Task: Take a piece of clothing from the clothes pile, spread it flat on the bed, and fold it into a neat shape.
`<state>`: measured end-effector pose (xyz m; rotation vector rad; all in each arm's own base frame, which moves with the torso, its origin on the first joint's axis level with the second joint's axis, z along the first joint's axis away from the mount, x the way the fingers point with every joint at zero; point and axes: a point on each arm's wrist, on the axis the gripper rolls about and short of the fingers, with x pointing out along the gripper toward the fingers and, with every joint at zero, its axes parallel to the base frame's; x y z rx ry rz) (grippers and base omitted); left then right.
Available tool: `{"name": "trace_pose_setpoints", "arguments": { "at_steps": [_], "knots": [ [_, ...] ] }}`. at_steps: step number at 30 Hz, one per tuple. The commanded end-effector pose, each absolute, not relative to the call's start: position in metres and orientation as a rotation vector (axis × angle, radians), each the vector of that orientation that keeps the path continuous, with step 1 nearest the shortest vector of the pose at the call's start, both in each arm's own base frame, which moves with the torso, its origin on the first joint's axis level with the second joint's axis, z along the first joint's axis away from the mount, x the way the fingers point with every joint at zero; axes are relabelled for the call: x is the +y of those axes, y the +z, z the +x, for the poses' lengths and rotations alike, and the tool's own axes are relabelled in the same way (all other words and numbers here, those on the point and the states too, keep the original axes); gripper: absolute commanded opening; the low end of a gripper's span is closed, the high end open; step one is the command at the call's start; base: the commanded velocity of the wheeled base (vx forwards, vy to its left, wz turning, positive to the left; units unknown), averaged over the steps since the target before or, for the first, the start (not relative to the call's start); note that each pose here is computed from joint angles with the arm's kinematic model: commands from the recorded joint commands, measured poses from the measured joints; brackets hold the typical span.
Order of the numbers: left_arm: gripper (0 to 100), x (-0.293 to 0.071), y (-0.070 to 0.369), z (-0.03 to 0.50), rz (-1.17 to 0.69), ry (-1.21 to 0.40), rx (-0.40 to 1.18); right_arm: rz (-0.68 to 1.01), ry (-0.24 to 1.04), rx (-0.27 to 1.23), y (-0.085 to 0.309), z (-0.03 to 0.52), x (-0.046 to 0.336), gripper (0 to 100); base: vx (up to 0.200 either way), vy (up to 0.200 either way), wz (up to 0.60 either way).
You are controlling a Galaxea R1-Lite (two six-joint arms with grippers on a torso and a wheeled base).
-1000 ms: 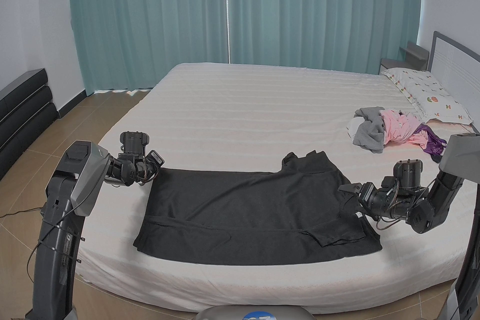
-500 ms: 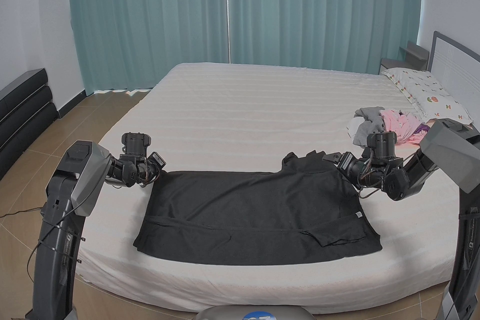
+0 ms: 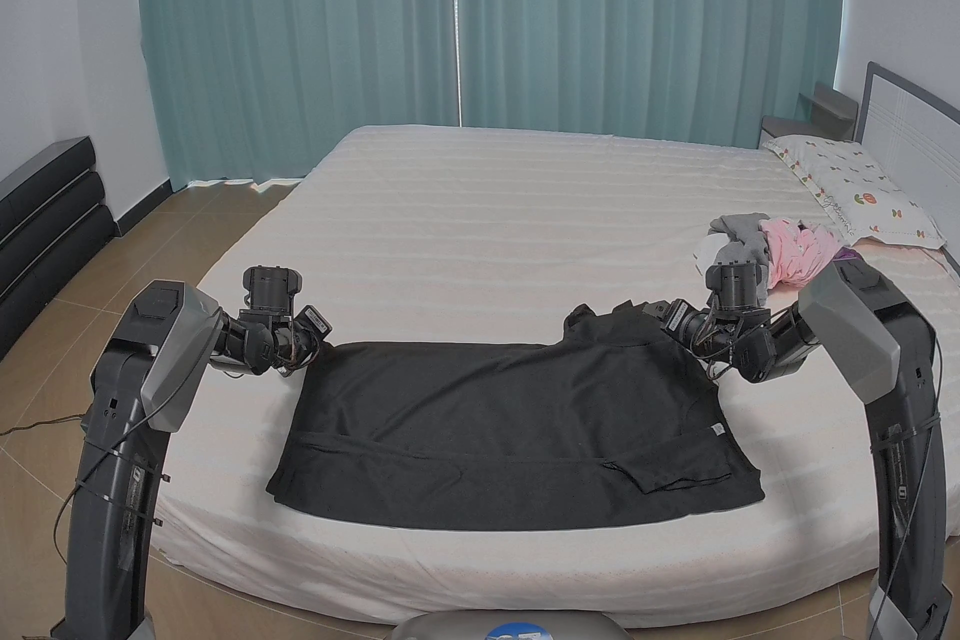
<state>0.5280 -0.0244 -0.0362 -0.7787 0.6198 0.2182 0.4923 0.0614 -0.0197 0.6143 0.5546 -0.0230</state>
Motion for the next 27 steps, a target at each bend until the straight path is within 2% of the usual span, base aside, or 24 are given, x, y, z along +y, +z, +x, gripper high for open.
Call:
{"name": "trace_pose_setpoints", "arguments": {
  "at_steps": [1, 8, 27],
  "knots": [
    [0, -0.024, -0.035, 0.528, -0.778, 0.217, 0.618, 0.608, -0.054, 0.574, -0.060, 0.505, 0.056, 100, 0.000, 0.000, 0.00],
    [0, -0.024, -0.035, 0.525, -0.777, 0.220, 0.627, 0.616, -0.065, 0.490, -0.055, 0.526, 0.047, 100, 0.000, 0.000, 0.00],
    [0, -0.025, -0.036, 0.525, -0.776, 0.221, 0.630, 0.617, -0.091, 0.540, -0.070, 0.538, 0.044, 100, 0.000, 0.000, 0.00]
  ]
}}
